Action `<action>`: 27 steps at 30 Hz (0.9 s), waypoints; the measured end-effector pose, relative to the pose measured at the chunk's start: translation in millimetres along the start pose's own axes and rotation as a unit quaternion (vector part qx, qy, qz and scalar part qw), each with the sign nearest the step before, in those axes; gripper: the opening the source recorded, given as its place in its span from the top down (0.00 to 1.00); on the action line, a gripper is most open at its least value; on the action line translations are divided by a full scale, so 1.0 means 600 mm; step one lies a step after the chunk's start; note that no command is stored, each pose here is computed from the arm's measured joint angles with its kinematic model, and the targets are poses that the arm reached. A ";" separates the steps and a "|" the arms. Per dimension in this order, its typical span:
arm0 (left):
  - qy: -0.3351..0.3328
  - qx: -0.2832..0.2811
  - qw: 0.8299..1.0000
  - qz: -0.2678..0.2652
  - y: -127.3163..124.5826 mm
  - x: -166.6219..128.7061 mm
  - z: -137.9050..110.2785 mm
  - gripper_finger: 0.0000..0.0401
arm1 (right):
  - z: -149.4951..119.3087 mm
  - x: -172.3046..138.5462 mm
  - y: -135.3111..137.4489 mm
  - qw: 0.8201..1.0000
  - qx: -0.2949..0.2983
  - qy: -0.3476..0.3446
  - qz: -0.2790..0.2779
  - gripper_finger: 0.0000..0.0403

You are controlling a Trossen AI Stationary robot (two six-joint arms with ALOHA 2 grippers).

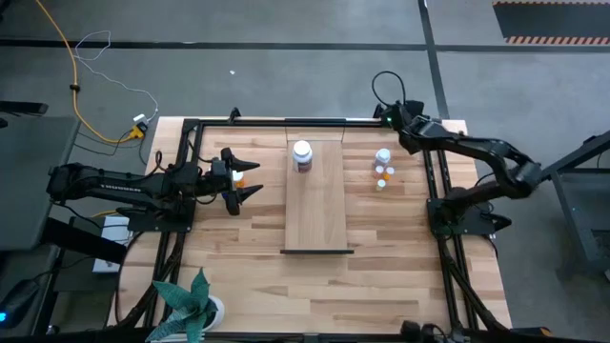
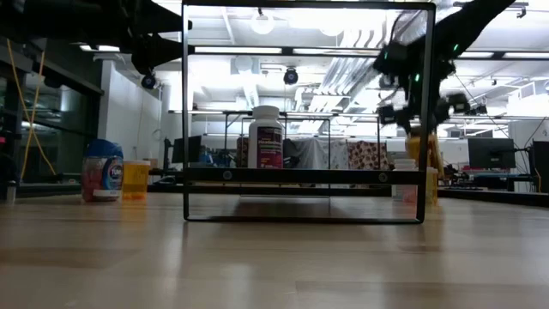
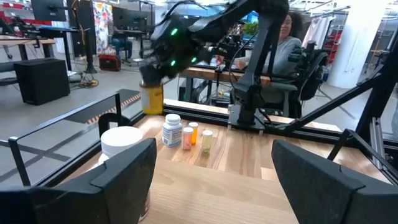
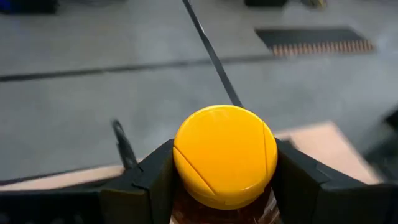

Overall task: Pick and place medicine bottles onto shelf by color
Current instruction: Put the large yellow pill bottle on the shelf

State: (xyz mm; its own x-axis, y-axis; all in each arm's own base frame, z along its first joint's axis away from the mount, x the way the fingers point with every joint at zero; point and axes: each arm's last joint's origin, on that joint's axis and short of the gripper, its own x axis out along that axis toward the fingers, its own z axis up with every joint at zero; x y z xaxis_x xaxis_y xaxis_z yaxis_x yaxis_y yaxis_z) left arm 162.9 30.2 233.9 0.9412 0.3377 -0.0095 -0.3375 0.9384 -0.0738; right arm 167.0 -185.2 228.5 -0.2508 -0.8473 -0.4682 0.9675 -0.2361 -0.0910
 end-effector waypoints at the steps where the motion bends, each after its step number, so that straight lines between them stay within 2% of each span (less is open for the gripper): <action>1: 0.000 0.000 1.000 0.000 0.000 0.000 0.000 0.23 | 0.005 -0.016 -0.005 1.000 -0.013 -0.008 0.011 0.52; 5: 0.000 0.000 1.000 0.001 0.000 0.000 0.000 0.23 | 0.022 -0.096 -0.028 0.993 -0.046 -0.039 0.097 0.52; 8: -0.001 0.000 1.000 0.005 0.000 0.000 0.000 0.23 | 0.023 -0.156 -0.045 0.974 -0.065 -0.039 0.213 0.52; 12: -0.001 0.000 1.000 0.006 0.001 0.000 0.000 0.23 | 0.011 -0.225 -0.049 0.922 -0.074 -0.030 0.379 0.52; 17: -0.001 0.000 1.000 0.006 0.001 0.000 0.000 0.23 | -0.026 -0.283 -0.021 0.853 -0.107 -0.042 0.509 0.52; 20: -0.001 -0.001 1.000 0.006 0.001 0.000 0.000 0.23 | -0.055 -0.296 0.009 0.838 -0.138 -0.043 0.526 0.52; 27: -0.001 0.000 1.000 0.006 0.001 0.000 0.000 0.23 | -0.106 -0.265 0.093 0.842 -0.192 -0.047 0.502 0.52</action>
State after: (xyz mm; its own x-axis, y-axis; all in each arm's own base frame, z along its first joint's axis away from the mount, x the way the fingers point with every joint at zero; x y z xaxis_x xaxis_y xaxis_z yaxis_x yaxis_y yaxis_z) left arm 162.8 30.6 233.9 0.9371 0.3489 -0.0092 -0.3486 0.9343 -0.0742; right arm 263.2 -33.4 242.2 0.7153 -0.5669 -0.4086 0.6289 0.7772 0.0226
